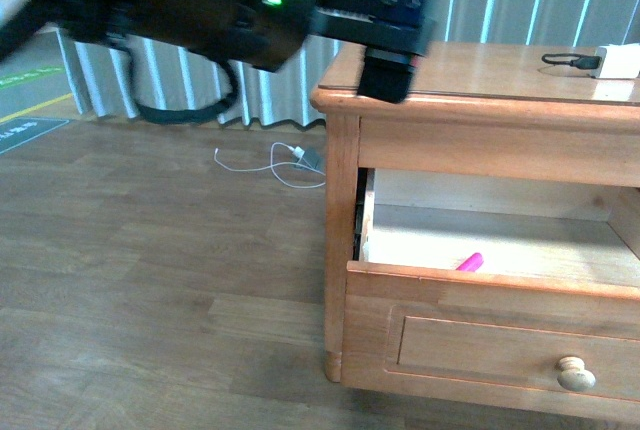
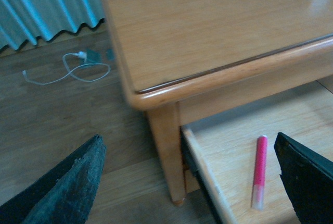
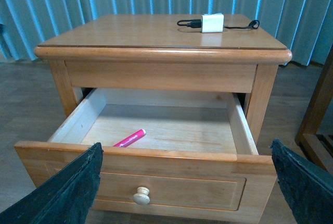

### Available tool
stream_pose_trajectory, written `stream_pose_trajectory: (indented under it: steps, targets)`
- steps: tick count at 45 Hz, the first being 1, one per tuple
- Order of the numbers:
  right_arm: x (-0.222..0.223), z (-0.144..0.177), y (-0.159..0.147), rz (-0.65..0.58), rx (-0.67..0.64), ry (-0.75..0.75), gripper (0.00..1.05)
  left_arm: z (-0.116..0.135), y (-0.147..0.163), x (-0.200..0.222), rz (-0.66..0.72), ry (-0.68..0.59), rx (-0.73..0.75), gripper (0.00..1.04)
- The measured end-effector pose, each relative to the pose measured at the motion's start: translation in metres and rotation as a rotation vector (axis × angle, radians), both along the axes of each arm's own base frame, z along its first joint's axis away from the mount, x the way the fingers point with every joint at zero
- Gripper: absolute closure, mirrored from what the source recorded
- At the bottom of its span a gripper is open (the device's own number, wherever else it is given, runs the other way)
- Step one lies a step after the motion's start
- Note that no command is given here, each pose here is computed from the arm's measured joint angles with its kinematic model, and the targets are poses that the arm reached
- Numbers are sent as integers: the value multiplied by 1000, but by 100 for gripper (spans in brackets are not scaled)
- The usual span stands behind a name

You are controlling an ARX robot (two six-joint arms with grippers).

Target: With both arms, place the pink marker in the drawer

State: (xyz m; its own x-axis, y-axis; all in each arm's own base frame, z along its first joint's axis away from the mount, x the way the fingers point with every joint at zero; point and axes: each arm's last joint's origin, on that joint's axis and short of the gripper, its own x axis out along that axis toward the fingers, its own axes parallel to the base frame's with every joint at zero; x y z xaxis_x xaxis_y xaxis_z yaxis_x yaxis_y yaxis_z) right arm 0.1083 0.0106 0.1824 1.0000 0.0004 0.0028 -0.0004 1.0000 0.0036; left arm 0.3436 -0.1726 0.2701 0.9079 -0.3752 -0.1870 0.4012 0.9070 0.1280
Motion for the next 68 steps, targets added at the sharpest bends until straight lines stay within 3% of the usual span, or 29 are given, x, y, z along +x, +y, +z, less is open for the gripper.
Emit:
stream_pose_trajectory:
  steps: [7, 8, 14, 22, 27, 42, 48, 61, 68]
  targets:
    - [0, 0, 0, 0, 0, 0, 9, 21, 83, -62, 148, -48, -109, 6]
    - [0, 0, 0, 0, 0, 0, 9, 20, 106, -88, 201, -59, -134, 6]
    - [0, 0, 0, 0, 0, 0, 9, 4, 135, -128, 291, -35, -162, 6]
    - [0, 0, 0, 0, 0, 0, 9, -30, 158, -182, 421, 27, -233, 6]
    - [0, 0, 0, 0, 0, 0, 9, -51, 161, -204, 416, 34, -287, 6]
    - [0, 0, 0, 0, 0, 0, 9, -50, 161, -206, 416, 27, -311, 6]
    - [0, 0, 0, 0, 0, 0, 9, -59, 170, -210, 396, -133, -232, 30]
    - [0, 0, 0, 0, 0, 0, 9, -83, 172, -224, 402, -157, -176, 100]
    - [0, 0, 0, 0, 0, 0, 9, -90, 172, -228, 401, -158, -173, 101]
